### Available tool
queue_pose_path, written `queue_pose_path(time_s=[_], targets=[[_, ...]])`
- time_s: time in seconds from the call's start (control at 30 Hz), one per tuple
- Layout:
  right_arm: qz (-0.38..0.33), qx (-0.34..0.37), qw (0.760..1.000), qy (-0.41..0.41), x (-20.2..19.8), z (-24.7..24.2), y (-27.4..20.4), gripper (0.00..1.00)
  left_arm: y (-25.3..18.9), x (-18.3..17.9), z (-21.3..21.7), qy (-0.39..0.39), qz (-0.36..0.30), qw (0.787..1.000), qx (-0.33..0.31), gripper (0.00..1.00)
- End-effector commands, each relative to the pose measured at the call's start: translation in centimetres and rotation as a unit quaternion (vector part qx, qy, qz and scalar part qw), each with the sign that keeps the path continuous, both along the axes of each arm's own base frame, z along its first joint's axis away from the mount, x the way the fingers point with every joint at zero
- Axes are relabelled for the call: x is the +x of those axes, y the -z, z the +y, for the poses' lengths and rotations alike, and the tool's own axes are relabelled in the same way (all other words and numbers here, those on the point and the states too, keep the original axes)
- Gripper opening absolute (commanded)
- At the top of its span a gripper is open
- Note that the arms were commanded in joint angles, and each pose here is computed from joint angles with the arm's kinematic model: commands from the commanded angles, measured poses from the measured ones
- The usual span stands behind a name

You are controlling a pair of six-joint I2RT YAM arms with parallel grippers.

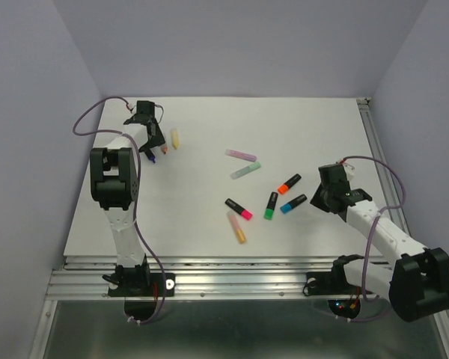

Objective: Open the pen caps

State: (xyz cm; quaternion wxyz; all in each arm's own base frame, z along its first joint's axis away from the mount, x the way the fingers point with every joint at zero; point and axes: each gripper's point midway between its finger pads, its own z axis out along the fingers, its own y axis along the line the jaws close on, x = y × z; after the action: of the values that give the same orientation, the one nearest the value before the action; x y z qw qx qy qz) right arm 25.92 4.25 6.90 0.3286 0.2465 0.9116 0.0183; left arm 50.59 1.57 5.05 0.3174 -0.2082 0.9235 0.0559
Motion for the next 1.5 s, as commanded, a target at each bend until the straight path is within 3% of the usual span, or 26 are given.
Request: queue_pose_path(time_s=[0.0,0.07,0.17,0.27,0.3,0.6,0.63,0.67,0.83,0.97,1.2,1.47], targets=[[0.002,-0.01,1.0,0.026,0.2,-1.0,1.0,0.06,-5.2,-0.9,-0.4,0.003,-0.044,0.999,-0.017,0.84],[0.011,-0.014,0.999,0.034,0.2,-1.4,1.6,0.07,-6.7,-1.5,-0.9,0.004,-0.059,0.998,-0.03,0.96],[0.023,-0.016,0.999,0.043,-0.1,-1.8,2.4,0.08,-7.8,-2.9,-1.8,0.007,-0.073,0.996,-0.046,0.96],[0.038,-0.017,0.998,0.056,-0.5,-2.2,3.4,0.22,-11.1,-4.2,-3.7,0.013,-0.119,0.991,-0.068,0.99],[0.042,-0.019,0.997,0.06,-0.6,-2.4,3.6,0.22,-11.4,-4.7,-4.9,0.019,-0.122,0.99,-0.074,0.99],[0.059,-0.029,0.995,0.077,-1.0,-3.1,4.5,0.36,-11.0,-8.2,-11.4,0.056,-0.121,0.986,-0.1,0.99],[0.059,-0.03,0.995,0.08,-1.0,-3.3,4.5,0.4,-10.9,-8.3,-11.9,0.062,-0.118,0.985,-0.105,0.99],[0.063,-0.033,0.994,0.083,-1.0,-3.4,4.6,0.51,-10.8,-8.7,-12.8,0.078,-0.113,0.984,-0.118,0.99],[0.068,-0.038,0.993,0.091,-1.4,-3.7,4.5,0.67,-11.0,-10.4,-14.9,0.099,-0.113,0.981,-0.126,0.99],[0.048,-0.024,0.995,0.082,-1.0,-3.3,3.1,0.73,-8.9,-12.9,-15.9,0.11,-0.085,0.981,-0.133,0.99],[-0.021,0.021,0.999,0.035,-0.1,-1.5,-0.5,0.99,-5.5,-19.3,-20.3,0.146,-0.021,0.973,-0.18,0.99],[-0.115,0.046,0.992,0.015,0.8,-0.8,-3.2,1.0,-1.9,-25.4,-26.2,0.202,0.069,0.96,-0.183,0.99]])
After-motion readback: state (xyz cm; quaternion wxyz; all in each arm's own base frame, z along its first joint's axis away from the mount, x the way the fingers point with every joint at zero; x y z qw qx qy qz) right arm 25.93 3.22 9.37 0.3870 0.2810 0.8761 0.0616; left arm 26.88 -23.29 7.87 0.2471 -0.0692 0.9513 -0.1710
